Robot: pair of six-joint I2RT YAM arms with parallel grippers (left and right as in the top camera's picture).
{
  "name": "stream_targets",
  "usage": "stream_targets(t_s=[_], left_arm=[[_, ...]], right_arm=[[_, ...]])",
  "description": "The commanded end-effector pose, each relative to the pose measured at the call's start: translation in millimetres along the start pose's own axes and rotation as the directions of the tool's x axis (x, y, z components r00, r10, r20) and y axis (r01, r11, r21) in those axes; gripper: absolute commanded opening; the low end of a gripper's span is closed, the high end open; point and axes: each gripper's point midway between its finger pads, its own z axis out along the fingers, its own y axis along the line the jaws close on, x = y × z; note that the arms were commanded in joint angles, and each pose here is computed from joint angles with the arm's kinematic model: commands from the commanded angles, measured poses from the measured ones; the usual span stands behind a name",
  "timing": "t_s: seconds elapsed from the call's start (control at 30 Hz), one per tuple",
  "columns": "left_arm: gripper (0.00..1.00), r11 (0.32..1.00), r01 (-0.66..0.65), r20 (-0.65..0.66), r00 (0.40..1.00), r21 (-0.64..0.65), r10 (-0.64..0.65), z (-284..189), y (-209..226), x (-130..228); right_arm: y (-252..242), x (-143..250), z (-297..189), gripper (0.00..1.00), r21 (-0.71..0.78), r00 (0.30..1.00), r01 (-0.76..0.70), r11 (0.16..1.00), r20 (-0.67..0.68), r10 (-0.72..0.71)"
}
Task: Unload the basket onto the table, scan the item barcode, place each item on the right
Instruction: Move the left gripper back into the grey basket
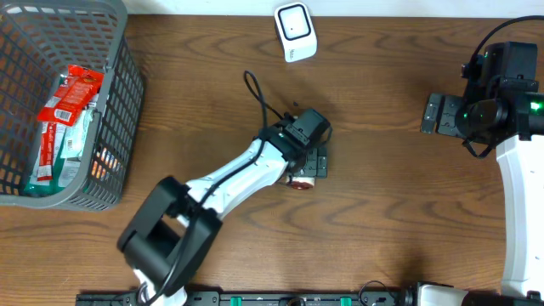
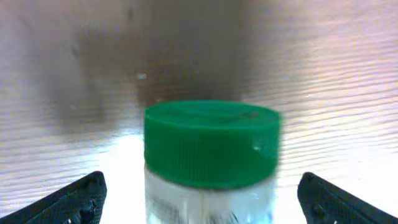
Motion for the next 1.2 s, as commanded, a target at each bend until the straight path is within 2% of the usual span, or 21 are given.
stream_targets(t_s=[0.0,0.13,0.37,0.47,0.53,0.6,0.7,0.83,0.93,1.0,1.17], left_arm=[[0.98,0.996,-0.014,0.177,0.984,0.093,-0.003,-68,-15,-45],[0.98,0.989,0.017,0.295,0.953,0.148,-0.061,-130,-1,-68],[0.98,0.986,0.113,0.441,0.884,0.122,-0.156,-265,70,-99],[0.98,0.984,0.169,0.526,0.832,0.062,-0.176,-331,111,-110],[0.98,0.965,0.263,0.610,0.764,0.006,-0.212,-374,149,-116],[0.98,0.920,0.390,0.697,0.670,-0.038,-0.255,-413,194,-118],[0.98,0.830,0.554,0.771,0.558,-0.070,-0.308,-443,255,-112],[0.98,0.702,0.706,0.793,0.481,-0.096,-0.375,-450,324,-98],[0.98,0.619,0.776,0.777,0.463,-0.123,-0.426,-438,366,-91],[0.98,0.584,0.797,0.753,0.476,-0.151,-0.454,-424,388,-90],[0.98,0.606,0.733,0.623,0.637,-0.308,-0.454,-377,420,-90]], right_arm=[[-2,-4,-3,0.99,0.008,1.000,-0.017,1.000,0.015,0.016],[-2,-4,-3,0.99,0.008,1.000,-0.017,1.000,0.015,0.017],[-2,-4,-3,0.99,0.008,1.000,-0.017,1.000,0.015,0.017],[-2,-4,-3,0.99,0.008,1.000,-0.017,1.000,0.015,0.017],[-2,-4,-3,0.99,0.008,1.000,-0.017,1.000,0.015,0.016],[-2,-4,-3,0.99,0.008,1.000,-0.017,1.000,0.015,0.017],[-2,-4,-3,0.99,0.008,1.000,-0.017,1.000,0.015,0.016],[-2,-4,-3,0.99,0.008,1.000,-0.017,1.000,0.015,0.017],[-2,-4,-3,0.99,0.008,1.000,-0.017,1.000,0.015,0.017],[-2,-4,-3,0.99,0.008,1.000,-0.017,1.000,0.015,0.016],[-2,-4,-3,0.99,0.008,1.000,-0.017,1.000,0.015,0.017]])
